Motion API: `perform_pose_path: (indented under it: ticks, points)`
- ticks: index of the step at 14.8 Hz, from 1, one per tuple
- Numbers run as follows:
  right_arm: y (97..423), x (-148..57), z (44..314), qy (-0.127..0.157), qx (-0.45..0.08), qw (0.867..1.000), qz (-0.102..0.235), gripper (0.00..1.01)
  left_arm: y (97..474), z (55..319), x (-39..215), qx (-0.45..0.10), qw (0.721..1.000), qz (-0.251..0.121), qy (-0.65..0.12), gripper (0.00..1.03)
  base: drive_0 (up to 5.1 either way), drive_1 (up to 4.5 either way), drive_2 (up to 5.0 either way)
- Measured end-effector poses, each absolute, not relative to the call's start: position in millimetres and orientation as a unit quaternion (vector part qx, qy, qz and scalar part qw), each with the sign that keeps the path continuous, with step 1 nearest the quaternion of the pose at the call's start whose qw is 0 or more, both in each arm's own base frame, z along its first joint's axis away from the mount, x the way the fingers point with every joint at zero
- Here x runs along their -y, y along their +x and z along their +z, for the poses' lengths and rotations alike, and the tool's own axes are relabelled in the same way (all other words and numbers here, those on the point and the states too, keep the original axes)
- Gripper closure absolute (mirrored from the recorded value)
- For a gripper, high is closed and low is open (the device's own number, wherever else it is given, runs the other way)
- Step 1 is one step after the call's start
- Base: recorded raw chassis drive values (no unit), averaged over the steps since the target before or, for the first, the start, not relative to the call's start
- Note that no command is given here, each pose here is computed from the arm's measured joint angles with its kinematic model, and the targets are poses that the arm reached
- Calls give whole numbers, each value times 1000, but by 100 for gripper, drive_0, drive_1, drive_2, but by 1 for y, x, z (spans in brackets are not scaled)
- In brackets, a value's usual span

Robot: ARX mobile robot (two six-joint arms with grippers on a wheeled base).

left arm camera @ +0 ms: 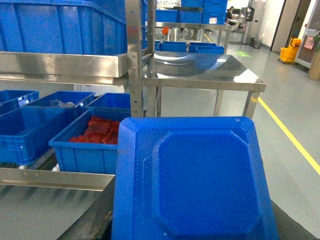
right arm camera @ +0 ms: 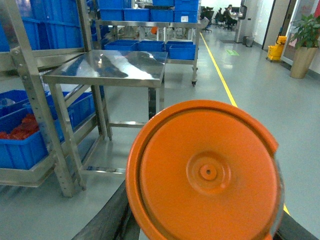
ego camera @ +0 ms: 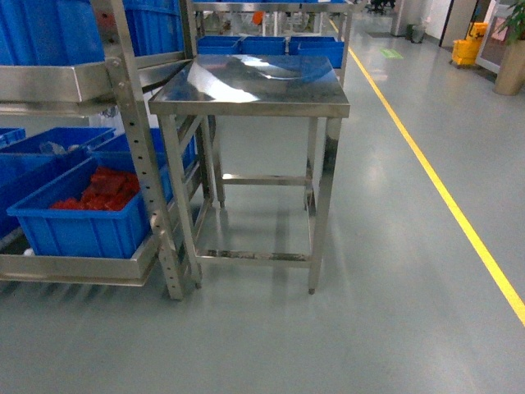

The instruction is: Sort blue parts and orange caps into right shelf containers

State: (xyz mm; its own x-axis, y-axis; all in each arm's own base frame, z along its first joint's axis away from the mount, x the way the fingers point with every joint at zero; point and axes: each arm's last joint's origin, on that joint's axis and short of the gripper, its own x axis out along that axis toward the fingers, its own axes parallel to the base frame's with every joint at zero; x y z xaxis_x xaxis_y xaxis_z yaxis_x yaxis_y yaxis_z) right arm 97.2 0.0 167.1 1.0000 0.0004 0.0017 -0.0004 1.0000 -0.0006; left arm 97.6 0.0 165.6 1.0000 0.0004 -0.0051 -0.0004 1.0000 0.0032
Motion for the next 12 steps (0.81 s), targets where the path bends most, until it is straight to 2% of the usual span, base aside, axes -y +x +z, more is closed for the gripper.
perform_pose_path:
  ticks: [12]
  points:
    - [97,0,167,0,2,1000,0,59,98,166,0,-3,1000,0,1,59,3,435,-428]
